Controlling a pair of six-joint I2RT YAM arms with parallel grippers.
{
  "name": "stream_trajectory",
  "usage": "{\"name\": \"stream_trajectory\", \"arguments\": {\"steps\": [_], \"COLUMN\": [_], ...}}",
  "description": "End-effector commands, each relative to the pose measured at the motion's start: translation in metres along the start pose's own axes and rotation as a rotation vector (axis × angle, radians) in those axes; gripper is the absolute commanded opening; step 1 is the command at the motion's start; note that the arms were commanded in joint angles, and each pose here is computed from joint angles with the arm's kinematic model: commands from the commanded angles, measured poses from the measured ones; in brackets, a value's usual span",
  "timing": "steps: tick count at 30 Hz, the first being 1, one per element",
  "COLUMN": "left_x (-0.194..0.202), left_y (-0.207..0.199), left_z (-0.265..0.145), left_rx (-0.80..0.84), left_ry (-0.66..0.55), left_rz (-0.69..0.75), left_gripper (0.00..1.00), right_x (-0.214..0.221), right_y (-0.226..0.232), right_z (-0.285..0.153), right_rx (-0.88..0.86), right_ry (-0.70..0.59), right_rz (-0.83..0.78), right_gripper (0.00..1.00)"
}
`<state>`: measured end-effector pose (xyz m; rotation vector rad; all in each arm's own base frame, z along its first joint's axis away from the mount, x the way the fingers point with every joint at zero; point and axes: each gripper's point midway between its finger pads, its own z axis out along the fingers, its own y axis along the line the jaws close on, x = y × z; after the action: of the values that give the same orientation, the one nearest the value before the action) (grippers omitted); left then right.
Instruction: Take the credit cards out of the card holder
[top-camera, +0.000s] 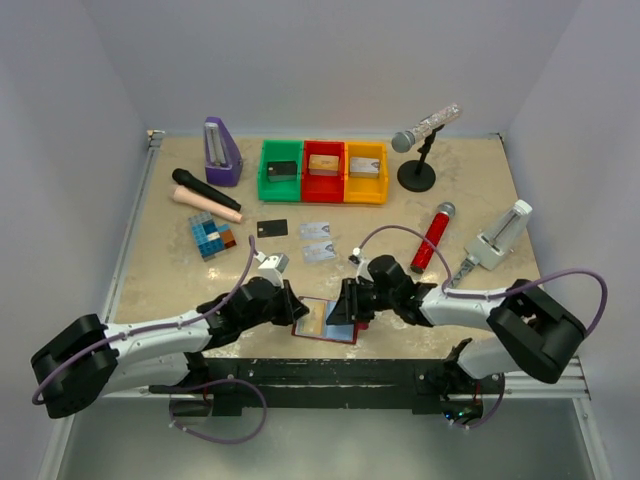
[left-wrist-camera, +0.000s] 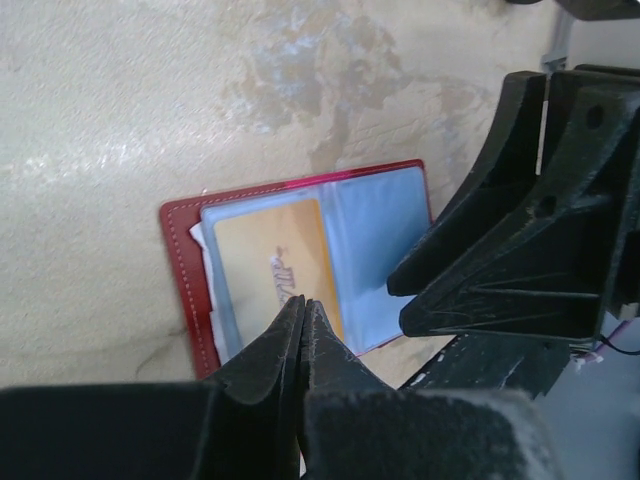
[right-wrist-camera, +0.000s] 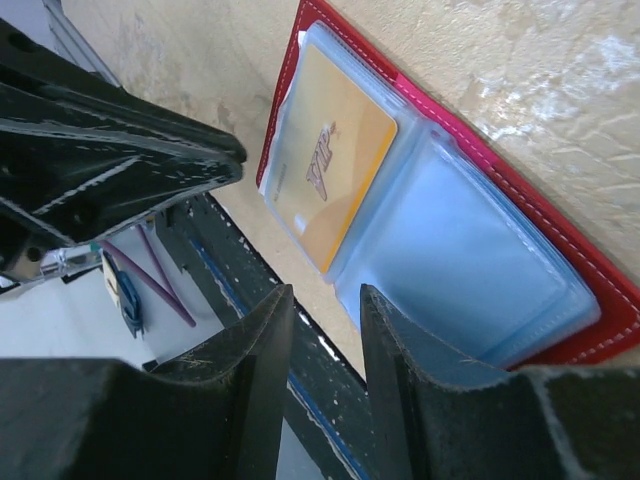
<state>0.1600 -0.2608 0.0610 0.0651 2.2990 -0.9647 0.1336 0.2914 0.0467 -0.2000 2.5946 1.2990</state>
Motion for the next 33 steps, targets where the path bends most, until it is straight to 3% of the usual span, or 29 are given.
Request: {"name": "stream_trajectory", "arguments": {"steps": [1,19,33], "left_x": [-0.003,0.026,0.041], "left_y": [0.006,0.035,0.044], "left_z": [0.006,0.002,-0.003], "left_rx": [-0.015,-0.075,-0.081], "left_ry": [-0.034,0.0,0.009], "left_rz": [-0.033,-0.082,-0.112], "left_gripper": [0.0,0.0,0.0], "right_x": [-0.013,-0.009,-0.017], "right_y": [0.03,0.011,0.011], "right_z": [0.011,0.035,0.031], "right_rx": [-0.08,-0.022,0.052], "right_ry": [-0.021,0.012,0.034], "right_rz": [-0.022,0.054,-0.024], "right_gripper": [0.38,0.36,0.35]}}
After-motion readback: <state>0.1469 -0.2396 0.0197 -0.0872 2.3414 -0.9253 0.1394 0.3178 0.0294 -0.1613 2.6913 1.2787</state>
